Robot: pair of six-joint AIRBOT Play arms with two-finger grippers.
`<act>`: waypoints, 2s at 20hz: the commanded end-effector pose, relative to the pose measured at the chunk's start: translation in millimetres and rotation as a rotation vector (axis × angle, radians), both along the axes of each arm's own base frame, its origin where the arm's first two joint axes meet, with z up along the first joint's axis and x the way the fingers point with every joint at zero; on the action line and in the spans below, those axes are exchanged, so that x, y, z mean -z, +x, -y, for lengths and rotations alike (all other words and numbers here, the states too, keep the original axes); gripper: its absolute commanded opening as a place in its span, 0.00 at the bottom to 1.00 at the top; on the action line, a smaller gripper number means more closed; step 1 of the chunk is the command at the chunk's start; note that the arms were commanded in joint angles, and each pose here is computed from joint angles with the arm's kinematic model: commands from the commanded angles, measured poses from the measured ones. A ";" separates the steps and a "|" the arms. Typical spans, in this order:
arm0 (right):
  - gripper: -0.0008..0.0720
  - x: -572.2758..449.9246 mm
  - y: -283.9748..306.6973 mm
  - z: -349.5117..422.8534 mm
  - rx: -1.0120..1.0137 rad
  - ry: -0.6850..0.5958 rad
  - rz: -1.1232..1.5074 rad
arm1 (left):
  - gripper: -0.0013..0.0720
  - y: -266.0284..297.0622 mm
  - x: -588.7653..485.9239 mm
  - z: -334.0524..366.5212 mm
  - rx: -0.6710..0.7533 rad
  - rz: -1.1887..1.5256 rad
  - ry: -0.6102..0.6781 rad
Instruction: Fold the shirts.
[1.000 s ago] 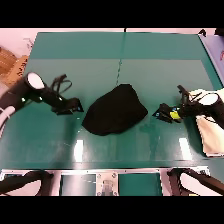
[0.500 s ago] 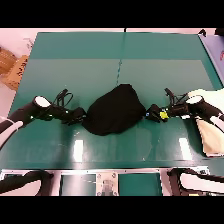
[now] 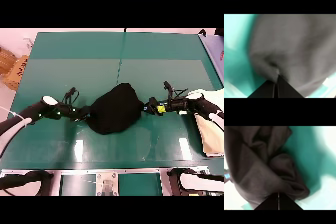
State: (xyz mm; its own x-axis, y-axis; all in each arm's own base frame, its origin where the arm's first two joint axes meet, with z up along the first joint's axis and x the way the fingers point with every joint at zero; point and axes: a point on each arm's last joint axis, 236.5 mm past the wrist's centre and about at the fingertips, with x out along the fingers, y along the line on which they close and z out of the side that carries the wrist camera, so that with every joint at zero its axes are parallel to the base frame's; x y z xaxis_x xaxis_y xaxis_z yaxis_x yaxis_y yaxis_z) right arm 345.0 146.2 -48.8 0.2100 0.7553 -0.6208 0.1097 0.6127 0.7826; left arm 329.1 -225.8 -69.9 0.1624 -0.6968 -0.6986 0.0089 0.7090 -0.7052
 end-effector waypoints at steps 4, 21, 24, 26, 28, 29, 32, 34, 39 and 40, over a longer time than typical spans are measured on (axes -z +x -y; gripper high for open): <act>0.03 -97.6 5.5 -17.1 -0.173 0.083 0.183 | 0.05 42.6 -162.7 19.1 0.133 0.335 -0.055; 0.65 -27.0 -79.6 -19.2 -0.014 -0.178 0.026 | 0.05 15.6 -190.9 -84.1 0.158 0.457 0.462; 0.66 15.3 -95.1 -43.8 0.038 -0.157 -0.035 | 0.05 29.1 -181.0 -86.3 0.148 0.460 0.482; 0.66 24.3 -88.4 -57.6 0.065 -0.150 -0.036 | 0.05 34.0 -171.9 -83.9 0.176 0.459 0.486; 0.68 36.1 -73.6 -65.9 0.095 -0.165 -0.036 | 0.05 39.5 -161.8 -84.7 0.201 0.457 0.503; 0.68 43.6 -70.8 -71.0 0.085 -0.172 -0.056 | 0.05 42.5 -158.6 -84.3 0.206 0.459 0.506; 0.67 58.7 -55.7 -85.7 0.057 -0.182 -0.094 | 0.05 49.2 -152.7 -83.3 0.202 0.461 0.506; 0.67 58.2 -36.3 -94.7 0.052 -0.176 -0.084 | 0.05 50.3 -152.1 -83.2 0.202 0.463 0.507; 0.03 25.5 -23.2 -115.7 -0.085 -0.113 -0.028 | 0.05 53.5 -155.0 -88.9 0.203 0.479 0.536; 0.03 9.6 -27.7 -114.4 -0.143 -0.083 -0.030 | 0.05 57.1 -160.9 -95.0 0.204 0.496 0.568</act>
State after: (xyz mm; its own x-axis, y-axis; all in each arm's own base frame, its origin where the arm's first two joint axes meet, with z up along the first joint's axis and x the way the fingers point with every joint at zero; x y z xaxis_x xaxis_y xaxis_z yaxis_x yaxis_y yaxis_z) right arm 323.1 251.6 -83.2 0.1736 0.6639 -0.7274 0.1285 0.7170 0.6851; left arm 380.7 -140.1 86.0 0.4320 -0.3428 -0.8342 0.3939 0.9038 -0.1674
